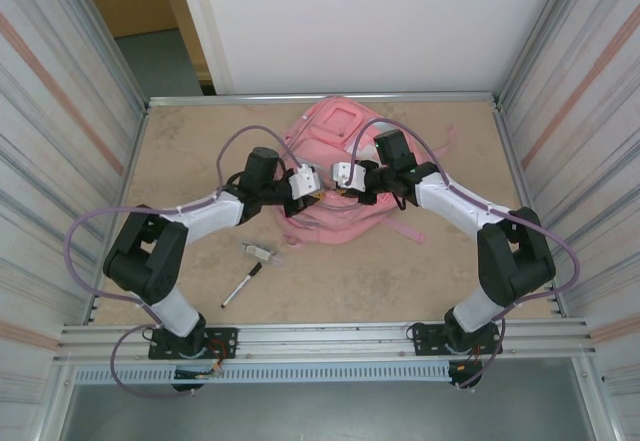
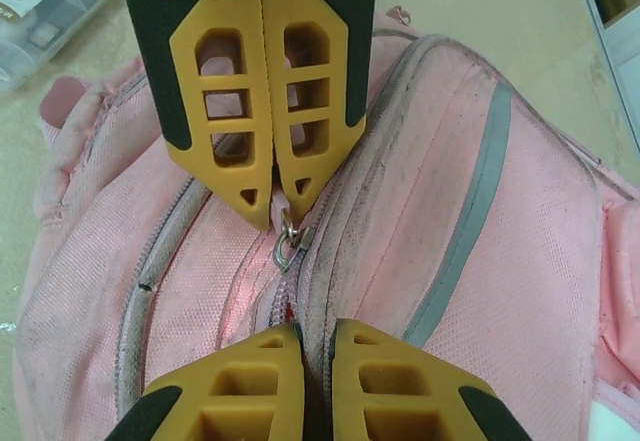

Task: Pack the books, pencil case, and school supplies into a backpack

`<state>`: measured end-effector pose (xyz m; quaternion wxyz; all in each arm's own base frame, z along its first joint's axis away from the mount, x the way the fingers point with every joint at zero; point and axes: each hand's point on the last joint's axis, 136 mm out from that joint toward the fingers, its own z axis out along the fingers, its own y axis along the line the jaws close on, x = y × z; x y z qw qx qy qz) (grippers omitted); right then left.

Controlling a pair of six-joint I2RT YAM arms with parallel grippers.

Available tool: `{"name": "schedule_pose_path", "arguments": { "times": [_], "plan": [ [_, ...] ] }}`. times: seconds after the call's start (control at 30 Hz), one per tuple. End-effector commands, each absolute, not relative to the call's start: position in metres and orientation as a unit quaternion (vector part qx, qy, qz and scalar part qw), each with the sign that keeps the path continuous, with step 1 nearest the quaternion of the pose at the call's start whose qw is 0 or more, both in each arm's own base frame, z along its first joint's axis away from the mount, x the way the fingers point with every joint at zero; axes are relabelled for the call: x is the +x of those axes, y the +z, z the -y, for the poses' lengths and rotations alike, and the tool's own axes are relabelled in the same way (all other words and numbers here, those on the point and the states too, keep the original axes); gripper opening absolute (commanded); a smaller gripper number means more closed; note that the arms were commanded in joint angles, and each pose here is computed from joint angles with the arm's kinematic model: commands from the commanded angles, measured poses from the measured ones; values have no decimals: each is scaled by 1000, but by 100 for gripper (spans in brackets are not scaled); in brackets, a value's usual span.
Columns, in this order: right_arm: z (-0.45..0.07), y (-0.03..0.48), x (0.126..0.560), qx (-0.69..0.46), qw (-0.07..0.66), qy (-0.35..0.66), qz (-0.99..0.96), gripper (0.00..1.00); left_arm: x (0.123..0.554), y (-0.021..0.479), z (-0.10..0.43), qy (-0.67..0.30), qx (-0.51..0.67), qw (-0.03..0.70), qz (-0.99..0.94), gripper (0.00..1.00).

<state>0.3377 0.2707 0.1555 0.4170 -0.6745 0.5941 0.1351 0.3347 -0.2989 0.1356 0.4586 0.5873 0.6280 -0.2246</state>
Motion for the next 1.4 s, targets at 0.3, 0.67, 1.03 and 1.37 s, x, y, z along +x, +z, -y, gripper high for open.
{"name": "schedule_pose_path", "arguments": {
  "times": [0.3,0.67,1.03,1.37],
  "plan": [
    [-247,154,328,-710,394,103,-575,0,390,131,205,-130,439,442,-772,0],
    [-228,170,341,-662,403,116,-621,50,337,156,280,-231,464,442,-732,0],
    [-275,160,326,-648,414,143,-623,62,303,186,323,-299,459,450,-706,0],
    [-254,148,309,-654,358,157,-648,47,308,176,295,-241,454,461,-723,0]
  ]
}}
